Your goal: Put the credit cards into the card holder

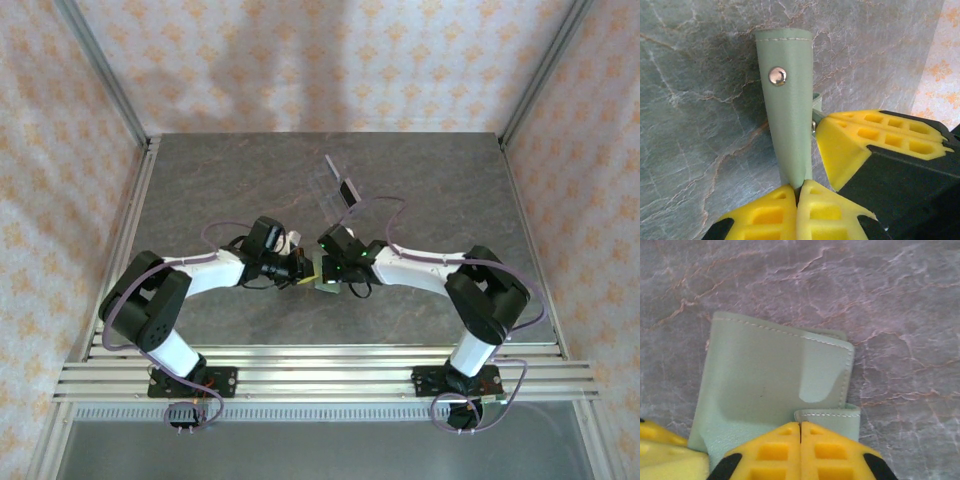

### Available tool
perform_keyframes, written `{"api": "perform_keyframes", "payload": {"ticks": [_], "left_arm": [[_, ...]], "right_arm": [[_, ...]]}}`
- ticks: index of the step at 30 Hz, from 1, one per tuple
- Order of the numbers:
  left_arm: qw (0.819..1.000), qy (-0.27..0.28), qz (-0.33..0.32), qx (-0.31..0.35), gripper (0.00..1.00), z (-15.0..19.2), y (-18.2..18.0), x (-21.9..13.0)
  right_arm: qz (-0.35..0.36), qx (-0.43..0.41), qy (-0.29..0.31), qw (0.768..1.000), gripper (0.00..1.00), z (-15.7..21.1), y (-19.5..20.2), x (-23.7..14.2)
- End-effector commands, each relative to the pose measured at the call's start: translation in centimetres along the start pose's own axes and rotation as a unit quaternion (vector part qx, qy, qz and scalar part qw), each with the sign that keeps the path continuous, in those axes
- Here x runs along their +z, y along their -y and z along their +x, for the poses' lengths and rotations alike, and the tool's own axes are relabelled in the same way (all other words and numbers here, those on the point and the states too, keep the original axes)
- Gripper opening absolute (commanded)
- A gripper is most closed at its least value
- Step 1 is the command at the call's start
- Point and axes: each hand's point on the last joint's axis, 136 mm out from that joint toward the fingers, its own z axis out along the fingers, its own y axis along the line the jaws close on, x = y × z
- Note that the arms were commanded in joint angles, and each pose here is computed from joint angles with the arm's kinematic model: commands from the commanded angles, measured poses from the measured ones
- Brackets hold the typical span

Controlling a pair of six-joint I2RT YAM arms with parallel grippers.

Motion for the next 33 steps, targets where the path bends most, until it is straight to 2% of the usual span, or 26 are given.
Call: {"api": "perform_keyframes", "payload": {"ticks": [1,7,14,17,20,22,24,27,33], "left_arm": [[1.0,-0.004,0.013,0.017,0.0,0.4,1.1,-0.6],[1.0,0.002,-0.024,0.007,0.0,0.5,-0.8,-0.4],[0.999,0.007,-0.04,0.004,0.0,0.4,-1.9,-0.5],[0.999,0.011,-0.046,0.006,0.0,0.4,-2.3,-0.7],[0.999,0.005,-0.036,0.005,0.0,0.5,-2.0,-0.5],[1.0,-0.003,-0.021,0.003,0.0,0.6,-1.2,-0.5],[1.0,0.004,-0.007,0.005,0.0,0.5,-0.3,-0.8],[1.0,0.005,0.009,0.014,0.0,0.5,0.9,-1.0],[1.0,-0.003,0.02,0.017,0.0,0.9,1.7,-0.9]], "right_arm": [[0.102,0.008,0.035,0.994,0.0,-0.8,3.7,-0.9],[0.143,0.041,0.064,0.987,0.0,-0.9,5.9,-2.2],[0.131,0.074,0.094,0.984,0.0,-0.3,7.2,-3.8],[0.092,0.076,0.079,0.99,0.0,-0.1,7.0,-4.0],[0.009,0.044,0.046,0.998,0.0,0.0,4.8,-4.0],[-0.045,0.022,0.023,0.998,0.37,0.2,2.7,-4.2],[-0.078,0.003,0.0,0.997,0.55,0.4,1.1,-4.2],[-0.098,-0.011,-0.028,0.995,0.57,0.7,-0.2,-3.3],[-0.058,-0.03,-0.04,0.997,0.61,0.0,0.0,-1.7]]}}
